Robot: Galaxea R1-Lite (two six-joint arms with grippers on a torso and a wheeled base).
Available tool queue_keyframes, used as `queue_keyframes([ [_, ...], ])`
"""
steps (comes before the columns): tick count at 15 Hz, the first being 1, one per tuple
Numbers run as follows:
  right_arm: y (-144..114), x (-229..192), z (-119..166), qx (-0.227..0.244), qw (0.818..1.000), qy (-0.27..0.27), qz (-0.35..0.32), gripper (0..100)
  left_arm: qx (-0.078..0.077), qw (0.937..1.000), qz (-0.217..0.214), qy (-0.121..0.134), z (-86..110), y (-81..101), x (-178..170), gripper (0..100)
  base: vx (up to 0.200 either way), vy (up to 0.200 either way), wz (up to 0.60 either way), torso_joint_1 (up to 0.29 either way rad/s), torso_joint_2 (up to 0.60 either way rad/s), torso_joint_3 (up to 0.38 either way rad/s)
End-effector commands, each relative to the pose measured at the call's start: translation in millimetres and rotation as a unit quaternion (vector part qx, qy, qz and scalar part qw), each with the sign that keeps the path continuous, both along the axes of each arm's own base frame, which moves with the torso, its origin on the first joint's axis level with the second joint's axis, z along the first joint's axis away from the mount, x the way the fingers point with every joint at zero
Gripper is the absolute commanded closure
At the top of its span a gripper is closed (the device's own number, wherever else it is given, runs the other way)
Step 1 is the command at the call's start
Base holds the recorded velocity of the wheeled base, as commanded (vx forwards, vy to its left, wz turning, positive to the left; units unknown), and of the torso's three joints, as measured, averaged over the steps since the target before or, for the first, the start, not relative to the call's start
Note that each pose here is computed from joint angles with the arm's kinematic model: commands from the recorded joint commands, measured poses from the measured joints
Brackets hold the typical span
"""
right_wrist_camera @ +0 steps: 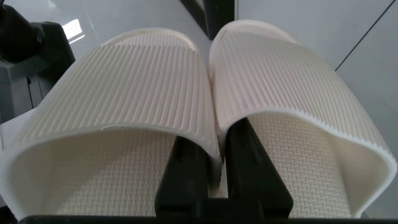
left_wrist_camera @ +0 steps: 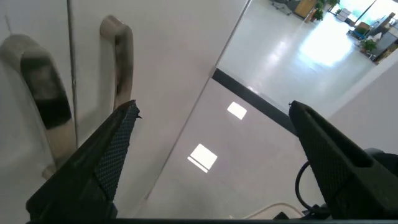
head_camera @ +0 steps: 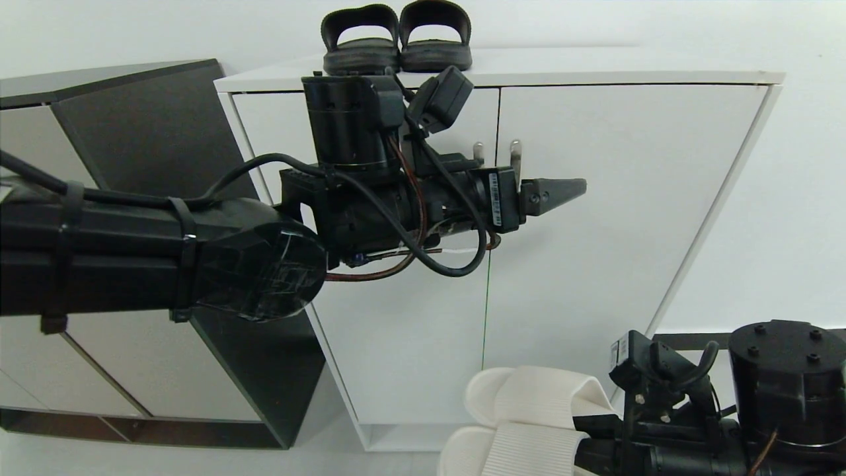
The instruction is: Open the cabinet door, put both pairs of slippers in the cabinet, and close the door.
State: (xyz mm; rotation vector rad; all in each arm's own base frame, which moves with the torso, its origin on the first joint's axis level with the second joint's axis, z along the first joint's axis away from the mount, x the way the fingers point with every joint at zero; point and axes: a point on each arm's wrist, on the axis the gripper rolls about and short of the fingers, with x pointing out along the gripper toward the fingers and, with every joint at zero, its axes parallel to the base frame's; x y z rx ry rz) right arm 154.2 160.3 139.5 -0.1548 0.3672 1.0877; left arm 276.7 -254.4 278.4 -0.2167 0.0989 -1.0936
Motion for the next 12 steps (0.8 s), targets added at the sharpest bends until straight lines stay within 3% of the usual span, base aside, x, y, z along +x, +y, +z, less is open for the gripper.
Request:
queue_keyframes([
  [1, 0, 0, 0, 0.0, 1.0, -0.001, 0.0, 100, -0.002, 1.0, 0.008, -0.003, 2.5, 4.6, 3, 0, 0.0, 0.0, 0.0, 0.0, 0.0, 0.0],
  [8, 0, 0, 1, 0.001, 1.0, -0.006, -0.001, 100, 0.003, 0.998, 0.063, -0.004, -5.2, -2.0, 18, 0, 0.0, 0.0, 0.0, 0.0, 0.0, 0.0],
  [12, -1, 0, -1, -0.008, 1.0, -0.013, 0.002, 100, 0.01, 0.998, 0.063, 0.004, -16.1, -12.0, 24, 0, 0.0, 0.0, 0.0, 0.0, 0.0, 0.0],
])
